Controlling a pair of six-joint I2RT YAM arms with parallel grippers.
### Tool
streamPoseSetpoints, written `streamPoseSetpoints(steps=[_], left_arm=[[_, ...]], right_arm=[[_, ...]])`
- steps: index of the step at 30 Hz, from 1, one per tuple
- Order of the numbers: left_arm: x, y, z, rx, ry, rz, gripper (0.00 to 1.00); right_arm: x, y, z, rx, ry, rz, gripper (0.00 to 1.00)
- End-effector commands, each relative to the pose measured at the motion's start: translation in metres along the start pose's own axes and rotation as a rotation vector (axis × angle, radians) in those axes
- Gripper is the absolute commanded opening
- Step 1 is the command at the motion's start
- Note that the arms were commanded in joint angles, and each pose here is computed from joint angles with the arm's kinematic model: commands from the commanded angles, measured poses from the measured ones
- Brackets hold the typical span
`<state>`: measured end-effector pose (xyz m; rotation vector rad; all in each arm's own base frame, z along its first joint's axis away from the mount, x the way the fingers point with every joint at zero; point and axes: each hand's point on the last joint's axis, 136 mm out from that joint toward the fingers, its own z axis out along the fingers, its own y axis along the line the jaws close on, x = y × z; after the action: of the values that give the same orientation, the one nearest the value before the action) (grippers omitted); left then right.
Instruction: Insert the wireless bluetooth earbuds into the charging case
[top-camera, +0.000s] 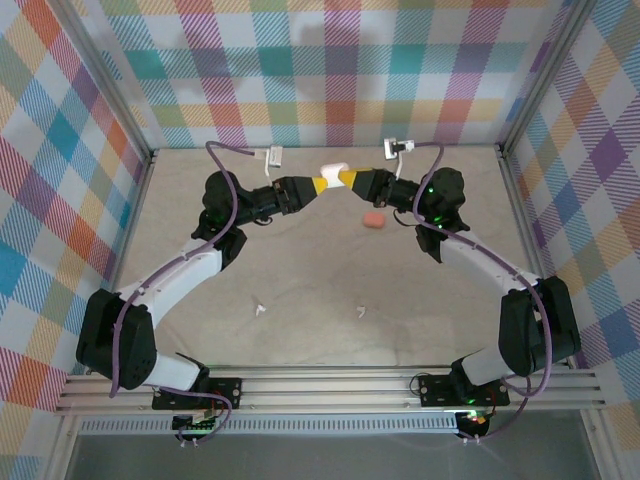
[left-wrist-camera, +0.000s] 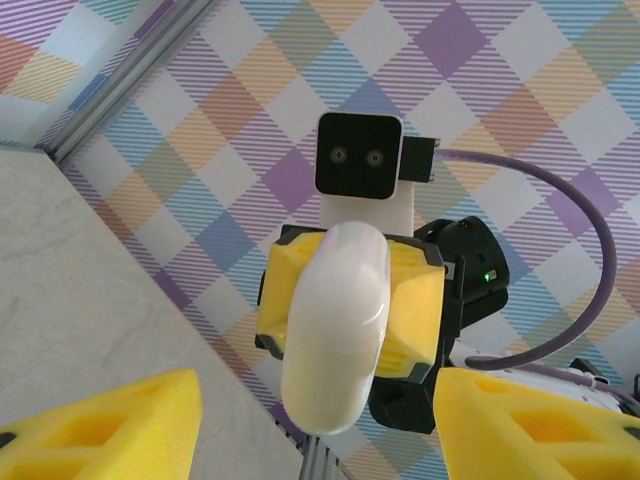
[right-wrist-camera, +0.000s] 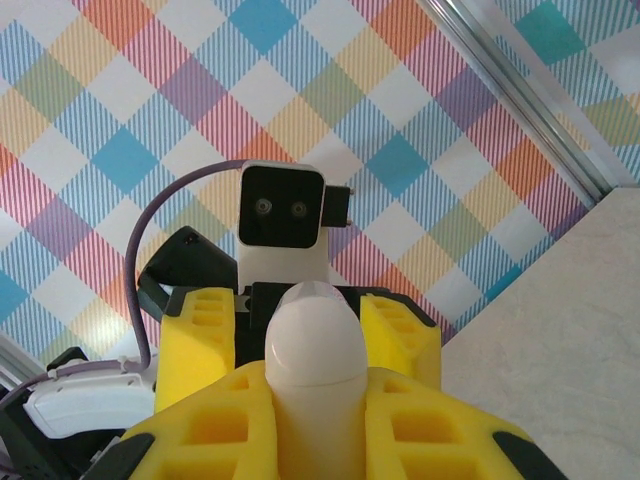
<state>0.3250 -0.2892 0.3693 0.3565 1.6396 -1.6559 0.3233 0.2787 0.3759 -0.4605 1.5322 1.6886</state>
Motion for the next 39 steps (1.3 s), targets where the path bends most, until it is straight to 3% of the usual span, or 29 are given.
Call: streamPoseSetpoints(steps=[1, 21, 27, 34, 39], left_arm=[[-0.01, -0.024, 0.006, 0.076, -0.008, 0.067, 0.61], [-0.003, -0.028, 0.015, 0.086, 0.028, 0.065, 0.35], [-0.007, -0.032, 0.015, 0.09, 0.023, 0.072, 0.33], [-0.006, -0.034, 0.016, 0.098, 0.031, 0.079, 0.05], [0.001, -0.026, 0.013, 0.038, 0.062, 0.108, 0.0]], right_arm=[[-0.003, 0.022, 0.0, -0.055, -0.007, -0.062, 0.12], [-0.005, 0.03, -0.002, -0.046, -0.008, -0.1, 0.12], [0.001, 0.027, -0.002, -0.045, 0.009, -0.088, 0.12], [0.001, 0.028, 0.001, -0.044, 0.019, -0.094, 0.12], [0.001, 0.028, 0.001, -0.028, 0.03, -0.107, 0.14]])
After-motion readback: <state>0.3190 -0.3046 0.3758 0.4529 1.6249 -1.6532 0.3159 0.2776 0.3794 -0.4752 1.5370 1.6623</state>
